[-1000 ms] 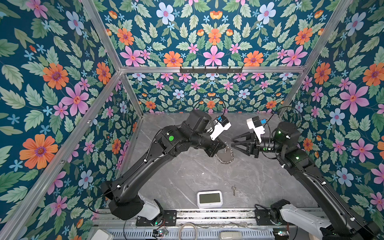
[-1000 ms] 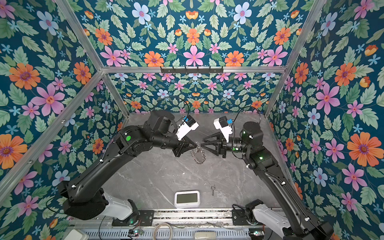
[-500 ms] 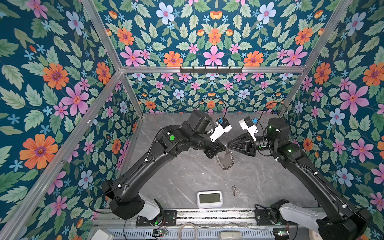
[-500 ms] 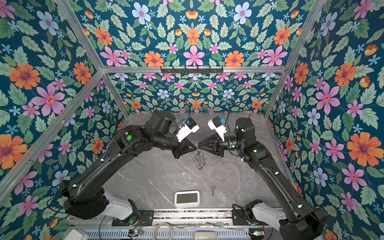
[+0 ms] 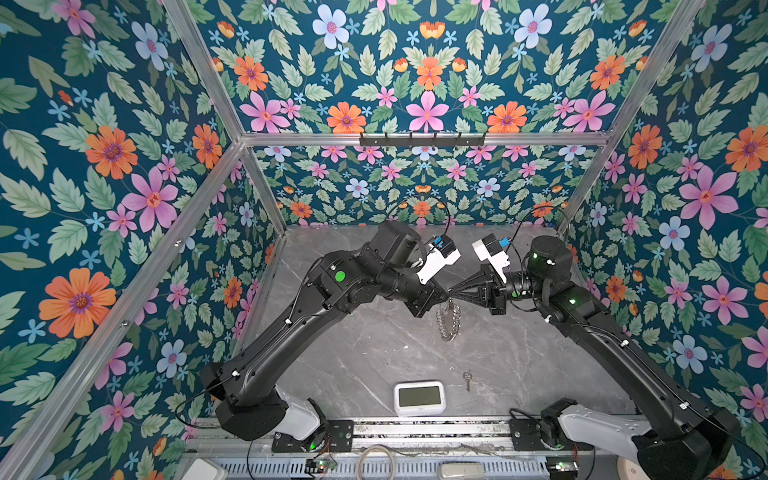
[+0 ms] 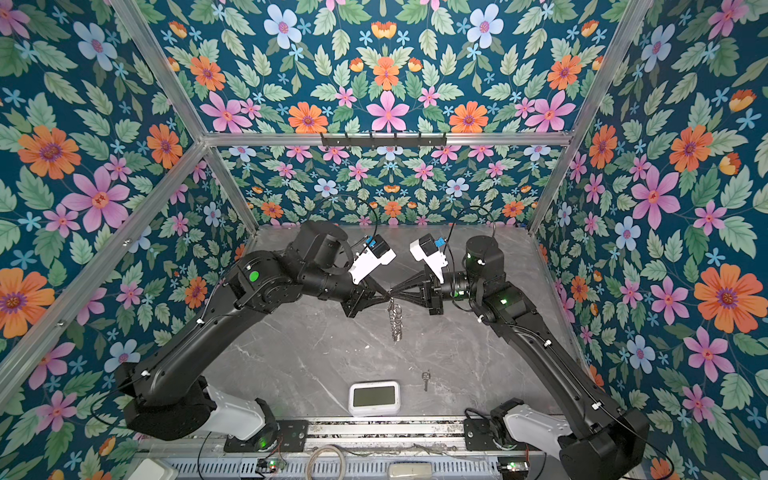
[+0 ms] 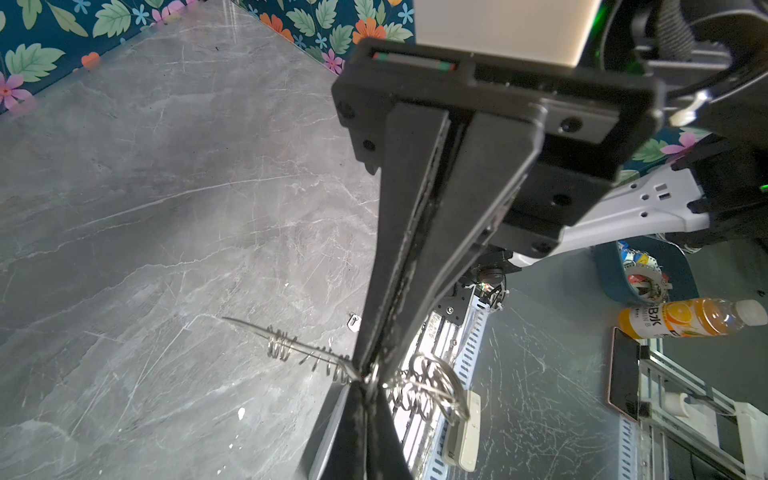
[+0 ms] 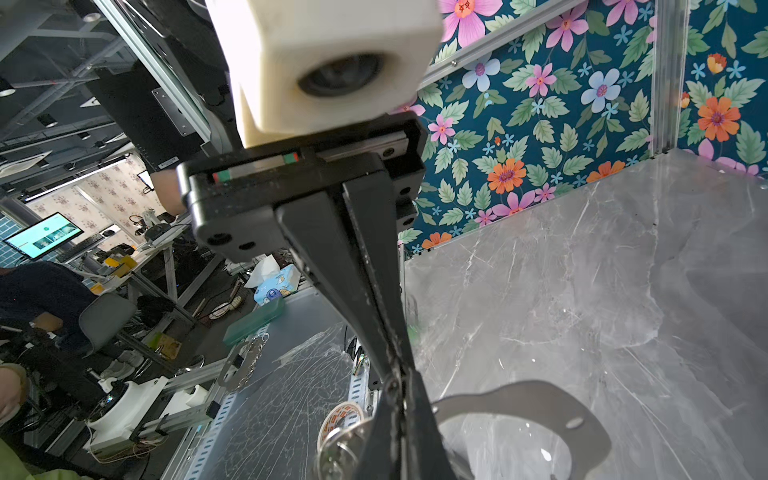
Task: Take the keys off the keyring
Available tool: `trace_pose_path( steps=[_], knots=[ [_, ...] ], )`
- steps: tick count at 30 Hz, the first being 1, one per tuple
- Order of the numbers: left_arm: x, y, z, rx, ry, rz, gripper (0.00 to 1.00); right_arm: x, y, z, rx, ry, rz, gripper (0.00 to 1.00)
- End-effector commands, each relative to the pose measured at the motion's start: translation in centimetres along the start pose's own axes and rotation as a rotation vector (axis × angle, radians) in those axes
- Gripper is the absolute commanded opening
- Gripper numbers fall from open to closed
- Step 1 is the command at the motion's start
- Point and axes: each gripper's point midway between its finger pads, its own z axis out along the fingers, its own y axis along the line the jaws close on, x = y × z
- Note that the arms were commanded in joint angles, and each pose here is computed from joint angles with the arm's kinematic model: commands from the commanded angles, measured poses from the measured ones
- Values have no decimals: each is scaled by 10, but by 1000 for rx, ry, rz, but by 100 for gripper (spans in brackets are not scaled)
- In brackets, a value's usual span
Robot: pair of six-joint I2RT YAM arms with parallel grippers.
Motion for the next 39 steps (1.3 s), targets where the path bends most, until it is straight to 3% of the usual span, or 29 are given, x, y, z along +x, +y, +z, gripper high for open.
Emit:
trace_pose_path(
  steps=[1,5,14,21,25,34,39],
  knots=[
    [-16,3,-5,-33,-84,18,9,-24,3,-2,17,-99,-35,0],
    [-19,6,-12,-54,-171,16,22,-36,8,-6,28,-161,-67,0],
    [-26,-2,-21,-10,-337,33,26,-55,18,-10,-10,-253,-109,0],
    [-23,11,-34,-107,-397,47,33,-60,22,-14,-14,-267,-119,0],
    [-28,6,-36,-83,-457,82,35,-62,23,-14,-32,-275,-112,0],
    [-39,-12,-39,8,-536,170,34,-64,25,-14,-38,-278,-103,0],
    [-39,-18,-33,53,-534,183,17,-64,23,-14,-36,-281,-98,0]
  ],
)
